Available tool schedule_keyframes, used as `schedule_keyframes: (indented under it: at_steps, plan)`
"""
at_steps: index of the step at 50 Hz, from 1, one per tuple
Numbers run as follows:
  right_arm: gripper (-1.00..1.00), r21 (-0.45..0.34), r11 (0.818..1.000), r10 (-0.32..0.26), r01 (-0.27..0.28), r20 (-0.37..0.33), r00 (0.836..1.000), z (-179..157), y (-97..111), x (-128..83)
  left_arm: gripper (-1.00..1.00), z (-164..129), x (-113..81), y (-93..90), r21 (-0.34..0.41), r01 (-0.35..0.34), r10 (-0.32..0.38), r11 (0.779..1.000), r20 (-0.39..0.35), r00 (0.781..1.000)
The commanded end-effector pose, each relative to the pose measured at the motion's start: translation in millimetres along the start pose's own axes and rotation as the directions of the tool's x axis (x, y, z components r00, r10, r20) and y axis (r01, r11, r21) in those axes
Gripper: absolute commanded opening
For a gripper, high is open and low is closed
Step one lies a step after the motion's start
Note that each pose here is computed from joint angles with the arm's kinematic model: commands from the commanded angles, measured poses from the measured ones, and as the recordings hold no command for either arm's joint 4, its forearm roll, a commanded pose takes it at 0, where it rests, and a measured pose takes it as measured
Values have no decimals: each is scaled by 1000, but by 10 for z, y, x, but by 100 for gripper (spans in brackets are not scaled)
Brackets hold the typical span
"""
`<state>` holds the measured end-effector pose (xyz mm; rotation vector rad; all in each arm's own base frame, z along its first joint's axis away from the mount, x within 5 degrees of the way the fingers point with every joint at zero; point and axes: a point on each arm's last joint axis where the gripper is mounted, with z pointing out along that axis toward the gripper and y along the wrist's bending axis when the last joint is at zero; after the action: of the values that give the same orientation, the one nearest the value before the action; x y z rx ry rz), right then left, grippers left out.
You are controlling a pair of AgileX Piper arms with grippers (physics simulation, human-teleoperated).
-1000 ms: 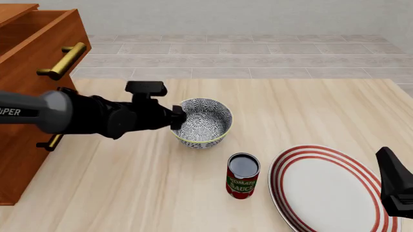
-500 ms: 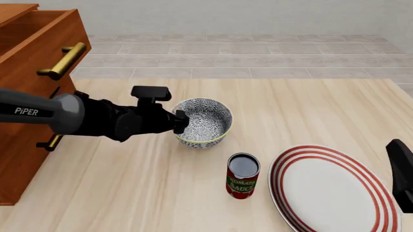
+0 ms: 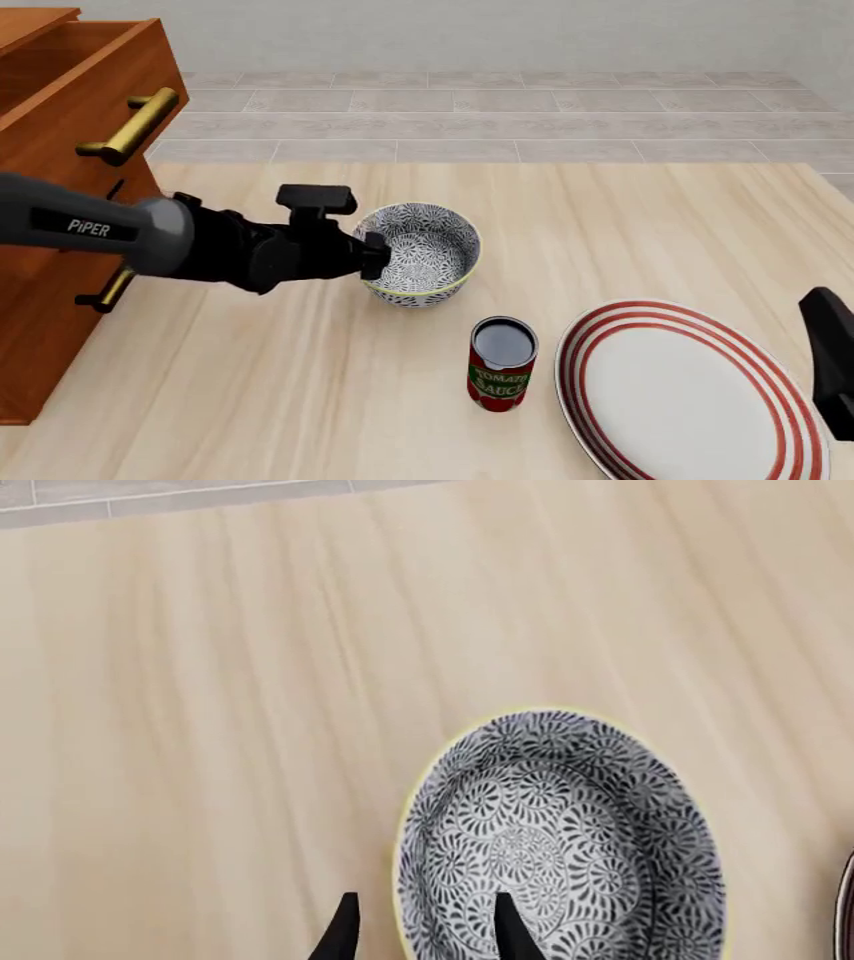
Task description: Put the bowl on top of the cabinet.
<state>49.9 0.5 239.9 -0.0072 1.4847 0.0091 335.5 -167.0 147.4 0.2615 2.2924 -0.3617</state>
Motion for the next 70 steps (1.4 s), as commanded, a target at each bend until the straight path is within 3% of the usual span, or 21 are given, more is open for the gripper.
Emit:
schedule_keyframes:
  at_steps: [1,2,3,12,24,49,62,70]
  plan:
    - [100,0,1000,0,0,0,1000,4,0,22,100,65,-5,39,-9,0,0,1000,-3,1000]
    - [100,0,1000,0,0,0,1000,4,0,20,100,55,-29,73,-15,2,-2,1000,6,1000]
    - [100,0,1000,0,0,0,1000,3,0,15,-100,56,-50,102,-21,-1,1,1000,7,1000]
    - [100,0,1000,0,0,0,1000,21,0,115,-100,-54,-59,72,-10,3,-3,1000,31,1000]
    - [100,0,1000,0,0,1,1000,12,0,61,-100,-239,-109,45,0,6,-6,1000,66,998]
    - [100,0,1000,-1,1,1,1000,4,0,21,-100,-1041,-168,-219,88,-24,8,996,174,985]
    - [100,0,1000,-1,1,1,1000,4,0,21,-100,-1682,-237,-294,134,-51,14,990,262,965]
    - [100,0,1000,-1,1,1,1000,4,0,21,-100,-2229,-356,-241,134,-69,15,989,368,930]
